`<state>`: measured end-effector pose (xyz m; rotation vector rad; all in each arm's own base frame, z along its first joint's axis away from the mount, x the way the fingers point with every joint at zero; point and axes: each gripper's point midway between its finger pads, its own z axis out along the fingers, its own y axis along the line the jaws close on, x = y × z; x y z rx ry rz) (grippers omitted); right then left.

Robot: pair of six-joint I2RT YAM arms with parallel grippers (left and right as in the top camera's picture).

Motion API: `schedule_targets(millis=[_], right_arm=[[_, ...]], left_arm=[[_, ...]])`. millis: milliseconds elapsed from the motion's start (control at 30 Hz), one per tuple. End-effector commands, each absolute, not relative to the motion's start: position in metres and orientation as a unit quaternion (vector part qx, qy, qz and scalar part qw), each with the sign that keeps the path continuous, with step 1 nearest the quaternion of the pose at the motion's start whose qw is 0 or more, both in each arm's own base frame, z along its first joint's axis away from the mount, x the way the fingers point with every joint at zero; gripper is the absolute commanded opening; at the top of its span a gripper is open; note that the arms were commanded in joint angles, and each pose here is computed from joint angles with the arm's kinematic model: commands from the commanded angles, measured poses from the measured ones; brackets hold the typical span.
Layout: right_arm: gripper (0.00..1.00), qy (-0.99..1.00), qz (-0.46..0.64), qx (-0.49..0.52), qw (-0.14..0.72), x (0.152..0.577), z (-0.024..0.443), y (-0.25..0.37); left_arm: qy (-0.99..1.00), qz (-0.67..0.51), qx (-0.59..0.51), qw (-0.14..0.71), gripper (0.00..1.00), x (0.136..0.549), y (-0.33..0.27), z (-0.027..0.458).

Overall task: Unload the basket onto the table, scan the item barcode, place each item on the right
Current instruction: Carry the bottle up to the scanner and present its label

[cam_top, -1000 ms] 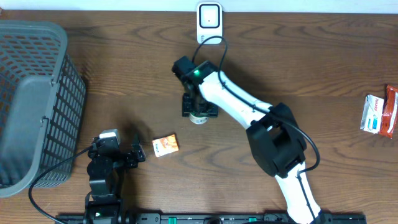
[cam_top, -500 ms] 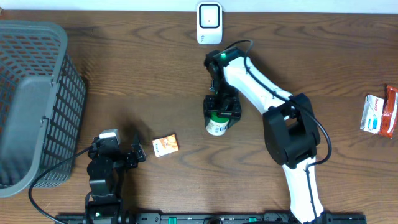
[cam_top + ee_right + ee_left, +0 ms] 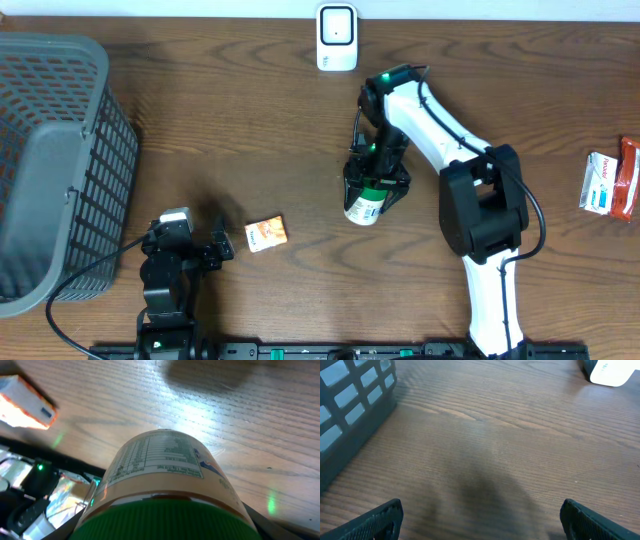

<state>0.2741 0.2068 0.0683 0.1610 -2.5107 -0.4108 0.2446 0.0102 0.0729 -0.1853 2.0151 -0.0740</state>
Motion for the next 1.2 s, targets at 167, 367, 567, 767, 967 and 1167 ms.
schedule_targets(millis=[167,367,567,767,967,1167], right_arm=[[0.4,-0.932,-0.193,0.091,0.292,0.273,0.078,0.213],[0.38,-0.941,-0.238,0.106,0.214,0.306,0.066,0.234],[0.39,-0.918,-0.366,0.116,0.101,0.36,0.078,0.286],[0.4,-0.902,-0.407,0.145,-0.014,0.414,0.101,0.301],[0.44,-0.885,-0.414,0.158,-0.142,0.476,0.139,0.294],[0.45,-0.883,-0.333,0.153,-0.292,0.545,0.156,0.267]], left_arm=[[0.858,-0.032,-0.069,0.509,0.99,0.239,0.007,0.059],[0.857,-0.032,-0.069,0.509,0.99,0.239,0.007,0.059],[0.858,-0.032,-0.069,0.509,0.99,0.239,0.007,0.059],[0.857,-0.032,-0.069,0.509,0.98,0.239,0.007,0.059],[0.857,-0.032,-0.069,0.509,0.99,0.239,0.007,0.059],[0.857,-0.032,-0.069,0.509,0.99,0.239,0.007,0.059]])
